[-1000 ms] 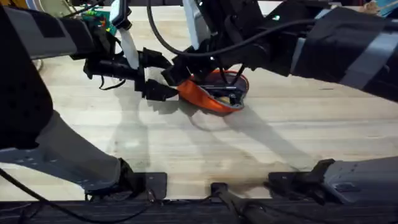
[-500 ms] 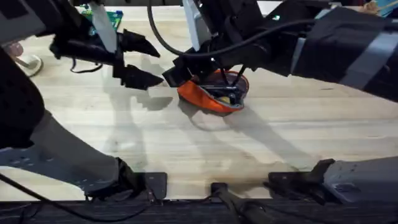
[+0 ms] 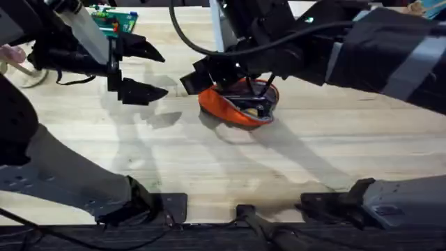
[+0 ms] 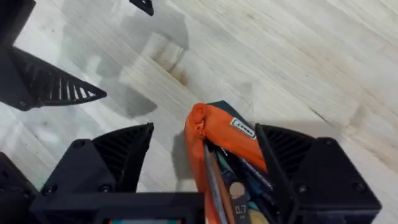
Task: Unzip the bag, pick up the pens from the table one at a time and place them inside, then zip the bag closed.
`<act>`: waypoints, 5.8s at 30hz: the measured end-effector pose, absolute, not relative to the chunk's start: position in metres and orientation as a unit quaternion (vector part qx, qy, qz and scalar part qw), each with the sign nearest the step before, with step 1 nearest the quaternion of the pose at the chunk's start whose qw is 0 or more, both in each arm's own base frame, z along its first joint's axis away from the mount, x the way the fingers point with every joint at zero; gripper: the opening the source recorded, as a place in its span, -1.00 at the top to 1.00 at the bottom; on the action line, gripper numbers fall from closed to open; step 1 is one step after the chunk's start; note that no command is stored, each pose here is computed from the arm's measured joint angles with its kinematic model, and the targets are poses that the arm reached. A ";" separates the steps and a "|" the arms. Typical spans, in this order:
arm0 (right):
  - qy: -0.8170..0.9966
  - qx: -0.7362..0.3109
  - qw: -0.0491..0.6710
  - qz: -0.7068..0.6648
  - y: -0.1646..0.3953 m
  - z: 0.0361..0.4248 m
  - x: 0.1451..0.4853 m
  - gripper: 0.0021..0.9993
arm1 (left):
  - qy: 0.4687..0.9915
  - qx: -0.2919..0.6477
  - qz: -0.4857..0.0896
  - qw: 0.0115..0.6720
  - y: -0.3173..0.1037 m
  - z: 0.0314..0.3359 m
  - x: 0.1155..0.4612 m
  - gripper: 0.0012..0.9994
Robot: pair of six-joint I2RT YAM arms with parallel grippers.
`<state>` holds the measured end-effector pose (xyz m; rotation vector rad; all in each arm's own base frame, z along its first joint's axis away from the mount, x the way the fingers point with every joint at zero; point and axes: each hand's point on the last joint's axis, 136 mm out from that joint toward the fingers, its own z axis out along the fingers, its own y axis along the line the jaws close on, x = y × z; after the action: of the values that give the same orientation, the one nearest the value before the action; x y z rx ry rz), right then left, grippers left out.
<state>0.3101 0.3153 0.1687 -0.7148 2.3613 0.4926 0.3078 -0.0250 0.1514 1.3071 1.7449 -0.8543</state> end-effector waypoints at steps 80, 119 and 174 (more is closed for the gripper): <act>0.890 -0.286 0.298 0.190 0.334 0.145 0.314 0.94 | 0.683 0.518 -0.334 0.391 -0.025 0.151 0.308 -0.99; 0.889 -0.286 0.301 0.192 0.333 0.149 0.313 0.94 | 0.621 0.587 -0.378 0.355 -0.097 0.115 0.282 -0.99; 0.925 -0.257 0.222 0.172 0.270 0.150 0.301 0.94 | 0.625 0.529 -0.451 0.355 -0.139 0.116 0.291 0.91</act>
<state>0.3007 0.2705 0.1500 -0.7108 2.5550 0.4740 0.2915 -0.1391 0.1157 1.3663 1.6150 -1.1645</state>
